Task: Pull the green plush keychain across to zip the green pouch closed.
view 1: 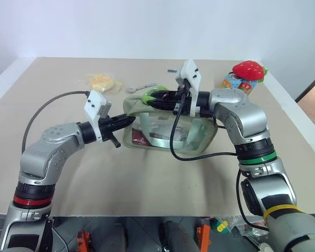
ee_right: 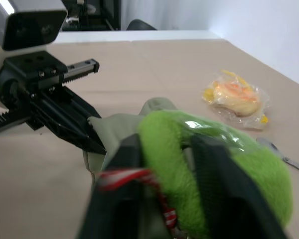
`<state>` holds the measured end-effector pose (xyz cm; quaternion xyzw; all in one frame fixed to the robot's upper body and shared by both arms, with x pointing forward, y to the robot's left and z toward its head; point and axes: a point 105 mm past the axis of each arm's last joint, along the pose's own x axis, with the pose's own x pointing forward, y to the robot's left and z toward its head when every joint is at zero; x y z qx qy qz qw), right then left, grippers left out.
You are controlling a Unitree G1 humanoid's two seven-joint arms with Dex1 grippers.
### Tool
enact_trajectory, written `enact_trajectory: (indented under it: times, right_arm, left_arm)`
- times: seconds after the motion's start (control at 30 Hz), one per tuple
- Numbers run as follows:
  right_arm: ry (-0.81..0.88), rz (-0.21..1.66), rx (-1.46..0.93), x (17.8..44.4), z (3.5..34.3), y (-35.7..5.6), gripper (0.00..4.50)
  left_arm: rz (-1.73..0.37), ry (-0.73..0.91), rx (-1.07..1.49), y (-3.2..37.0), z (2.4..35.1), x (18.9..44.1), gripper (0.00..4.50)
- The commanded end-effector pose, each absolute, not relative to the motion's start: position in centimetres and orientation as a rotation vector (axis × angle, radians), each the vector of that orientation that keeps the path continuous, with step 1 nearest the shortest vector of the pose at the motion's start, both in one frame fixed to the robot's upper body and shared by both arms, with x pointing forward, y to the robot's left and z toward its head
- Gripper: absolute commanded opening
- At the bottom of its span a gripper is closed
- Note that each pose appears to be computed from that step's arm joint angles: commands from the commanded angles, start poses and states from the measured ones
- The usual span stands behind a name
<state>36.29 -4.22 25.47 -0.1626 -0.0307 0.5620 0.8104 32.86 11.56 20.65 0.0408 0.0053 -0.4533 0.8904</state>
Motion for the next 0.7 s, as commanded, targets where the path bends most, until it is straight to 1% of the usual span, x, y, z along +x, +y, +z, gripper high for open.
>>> enact_trajectory:
  times: [0.03, 0.2, 0.27, 0.37, 0.53, 0.7]
  right_arm:
    - [-0.096, 1.194, -0.382, 36.3, 26.3, -4.2, 0.04]
    - [-0.151, 1.203, -0.392, 36.1, 26.9, -4.1, 0.04]
    - [-0.224, 1.218, -0.389, 35.7, 27.8, -4.0, 0.04]
    - [-0.362, 1.238, -0.369, 34.5, 30.0, -4.2, 0.04]
    - [-0.473, 1.176, -0.386, 33.9, 32.2, -6.2, 0.04]
    - [-0.473, 1.088, -0.443, 33.7, 32.3, -9.2, 0.04]
  left_arm:
    - [-0.989, -0.028, 0.095, 10.6, 21.4, 32.1, 0.0]
    - [-0.979, -0.029, 0.092, 10.7, 21.3, 32.2, 0.0]
    - [-0.967, -0.04, 0.085, 10.8, 21.5, 32.3, 0.0]
    - [-0.948, -0.058, 0.068, 10.8, 22.0, 32.6, 0.0]
    - [-0.897, -0.081, 0.042, 10.7, 22.4, 33.3, 0.0]
    - [-0.845, -0.101, -0.015, 10.5, 22.8, 33.6, 0.0]
